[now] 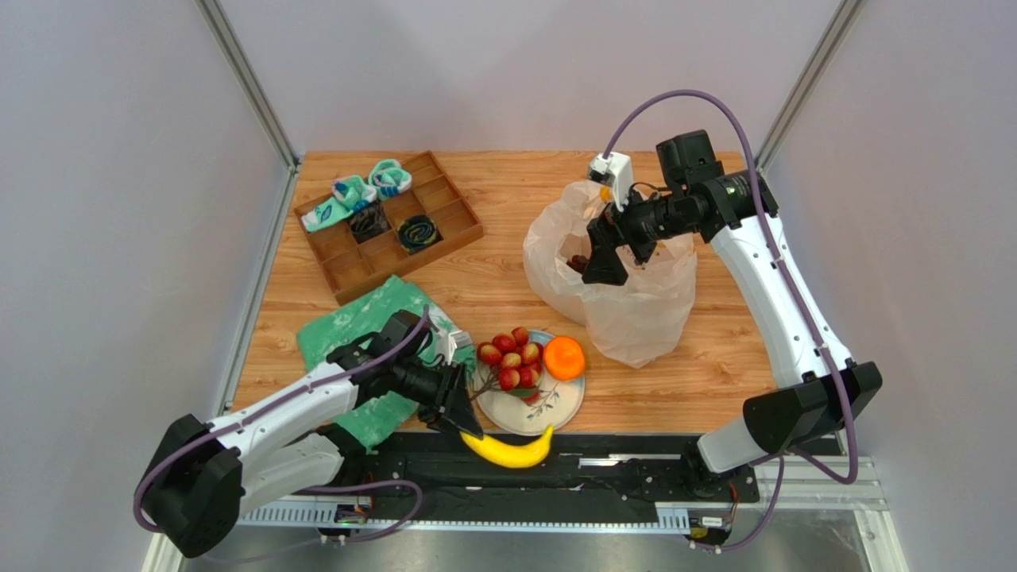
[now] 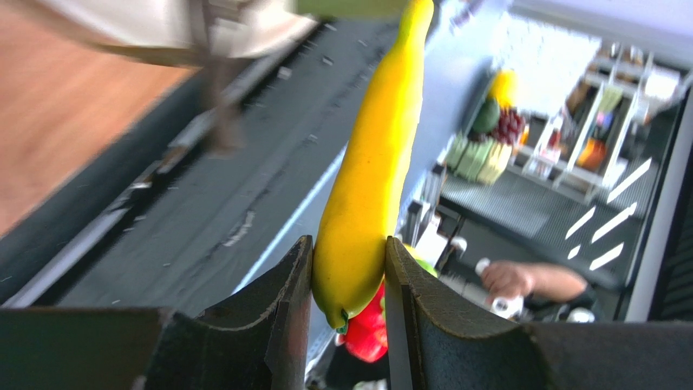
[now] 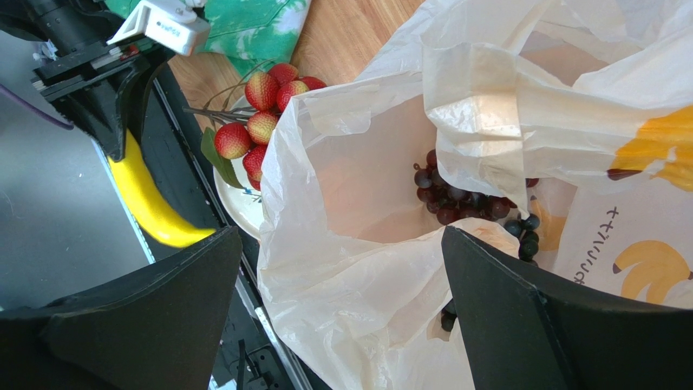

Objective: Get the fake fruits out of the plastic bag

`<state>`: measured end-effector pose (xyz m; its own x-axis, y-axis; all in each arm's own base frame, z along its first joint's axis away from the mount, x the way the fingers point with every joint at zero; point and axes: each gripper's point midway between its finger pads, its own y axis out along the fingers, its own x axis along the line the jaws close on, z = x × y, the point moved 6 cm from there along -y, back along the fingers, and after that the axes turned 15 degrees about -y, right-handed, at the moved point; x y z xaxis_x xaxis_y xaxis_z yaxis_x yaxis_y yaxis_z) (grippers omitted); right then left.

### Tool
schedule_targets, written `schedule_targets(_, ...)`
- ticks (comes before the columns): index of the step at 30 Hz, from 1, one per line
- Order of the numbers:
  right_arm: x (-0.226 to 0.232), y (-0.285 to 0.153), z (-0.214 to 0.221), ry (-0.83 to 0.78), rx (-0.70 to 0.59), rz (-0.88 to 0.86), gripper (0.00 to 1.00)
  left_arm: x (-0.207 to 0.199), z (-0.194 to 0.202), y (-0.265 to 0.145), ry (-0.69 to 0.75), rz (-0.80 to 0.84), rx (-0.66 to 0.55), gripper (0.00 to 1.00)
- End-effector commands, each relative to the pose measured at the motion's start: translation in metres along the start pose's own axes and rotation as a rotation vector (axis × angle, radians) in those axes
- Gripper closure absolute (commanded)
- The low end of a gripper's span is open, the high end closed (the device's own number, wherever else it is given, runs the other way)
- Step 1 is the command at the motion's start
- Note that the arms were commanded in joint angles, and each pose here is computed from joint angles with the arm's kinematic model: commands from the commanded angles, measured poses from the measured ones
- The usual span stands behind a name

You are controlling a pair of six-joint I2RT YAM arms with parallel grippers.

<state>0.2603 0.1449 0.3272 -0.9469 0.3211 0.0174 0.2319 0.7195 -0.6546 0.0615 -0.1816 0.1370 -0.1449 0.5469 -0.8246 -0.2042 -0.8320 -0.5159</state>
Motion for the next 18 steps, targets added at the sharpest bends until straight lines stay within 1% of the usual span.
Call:
schedule_targets(1, -0.002, 0.001, -0.006, -0.01, -0.032, -0.004, 0.01, 0.011, -0.015, -0.006, -0.12, -0.087, -0.077, 1.0)
schedule_targets(2, -0.002, 0.001, -0.007, -0.012, -0.032, -0.004, 0.01, 0.013, -0.02, -0.006, -0.173, -0.08, -0.096, 1.0)
schedule_targets(5, -0.003, 0.002, -0.007, -0.01, -0.029, -0.015, 0.01, 0.018, -0.026, -0.003, -0.208, -0.038, -0.093, 1.0)
schedule_targets(6, -0.004, 0.002, -0.008, -0.012, -0.028, -0.014, 0.01, 0.018, -0.027, -0.003, -0.205, -0.013, -0.089, 1.0)
schedule_targets(7, -0.003, 0.002, -0.007, -0.009, -0.023, -0.019, 0.01, 0.011, -0.033, -0.003, -0.155, 0.041, -0.097, 1.0)
schedule_targets(8, -0.003, 0.002, -0.006, -0.01, -0.02, -0.02, 0.01, 0.01, -0.033, -0.004, -0.165, 0.063, -0.089, 1.0)
schedule_targets(9, -0.002, 0.002, -0.005, -0.012, -0.018, -0.022, 0.01, 0.014, -0.031, -0.002, -0.195, 0.058, -0.075, 1.0)
schedule_targets(11, -0.001, 0.004, -0.003, -0.007, -0.015, -0.028, 0.01, 0.013, -0.033, 0.001, -0.201, 0.088, -0.055, 1.0)
schedule_targets(14, -0.001, 0.006, -0.001, -0.001, -0.019, -0.041, 0.01, 0.016, -0.035, 0.002, -0.225, 0.076, -0.055, 1.0)
schedule_targets(17, -0.002, 0.008, -0.001, 0.004, -0.016, -0.046, 0.01, 0.017, -0.037, 0.005, -0.235, 0.082, -0.046, 1.0)
schedule_targets(18, -0.002, 0.008, -0.001, 0.002, -0.017, -0.045, 0.01, 0.017, -0.04, 0.006, -0.218, 0.099, -0.049, 1.0)
